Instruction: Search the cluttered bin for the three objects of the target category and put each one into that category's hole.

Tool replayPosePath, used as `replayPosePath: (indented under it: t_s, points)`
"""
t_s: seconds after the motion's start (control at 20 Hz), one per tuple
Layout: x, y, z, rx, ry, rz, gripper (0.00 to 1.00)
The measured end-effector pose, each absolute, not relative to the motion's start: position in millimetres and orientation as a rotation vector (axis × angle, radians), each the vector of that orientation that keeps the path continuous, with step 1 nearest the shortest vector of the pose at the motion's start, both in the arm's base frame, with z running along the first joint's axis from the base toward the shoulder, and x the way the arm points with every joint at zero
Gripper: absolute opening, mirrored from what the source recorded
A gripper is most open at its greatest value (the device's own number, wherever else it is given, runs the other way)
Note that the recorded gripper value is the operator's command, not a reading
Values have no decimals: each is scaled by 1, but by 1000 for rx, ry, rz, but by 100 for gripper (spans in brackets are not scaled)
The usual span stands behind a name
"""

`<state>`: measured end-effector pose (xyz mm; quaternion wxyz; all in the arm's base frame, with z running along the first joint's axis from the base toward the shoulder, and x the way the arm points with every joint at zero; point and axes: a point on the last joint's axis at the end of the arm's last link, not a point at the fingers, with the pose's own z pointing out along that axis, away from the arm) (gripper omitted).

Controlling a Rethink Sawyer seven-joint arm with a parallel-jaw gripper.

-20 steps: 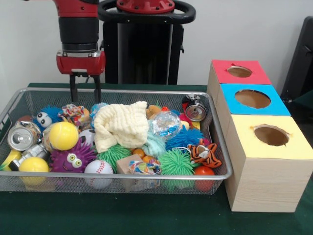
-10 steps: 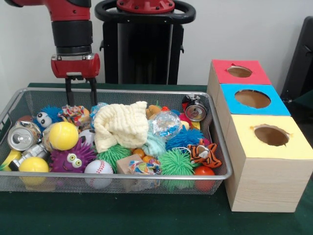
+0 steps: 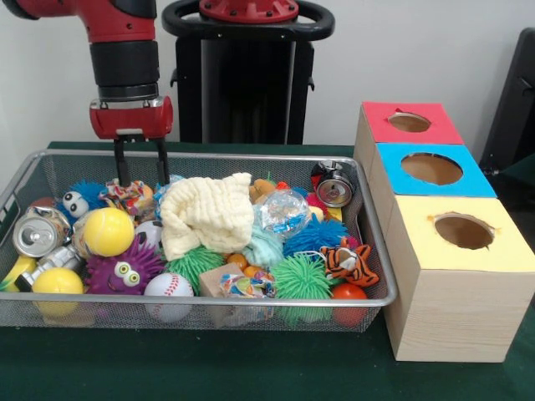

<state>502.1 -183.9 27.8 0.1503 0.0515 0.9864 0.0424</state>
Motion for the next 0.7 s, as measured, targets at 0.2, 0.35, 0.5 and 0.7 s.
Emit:
replayPosePath:
  t_s: [0.2, 0.35, 0.5, 0.7]
  points:
    - [503, -181, 21, 111, 2831, 129, 100]
    - [506, -179, 18, 83, 2823, 136, 100]
    - [512, -178, 16, 53, 2814, 139, 100]
    - [516, -178, 19, 30, 2809, 118, 100]
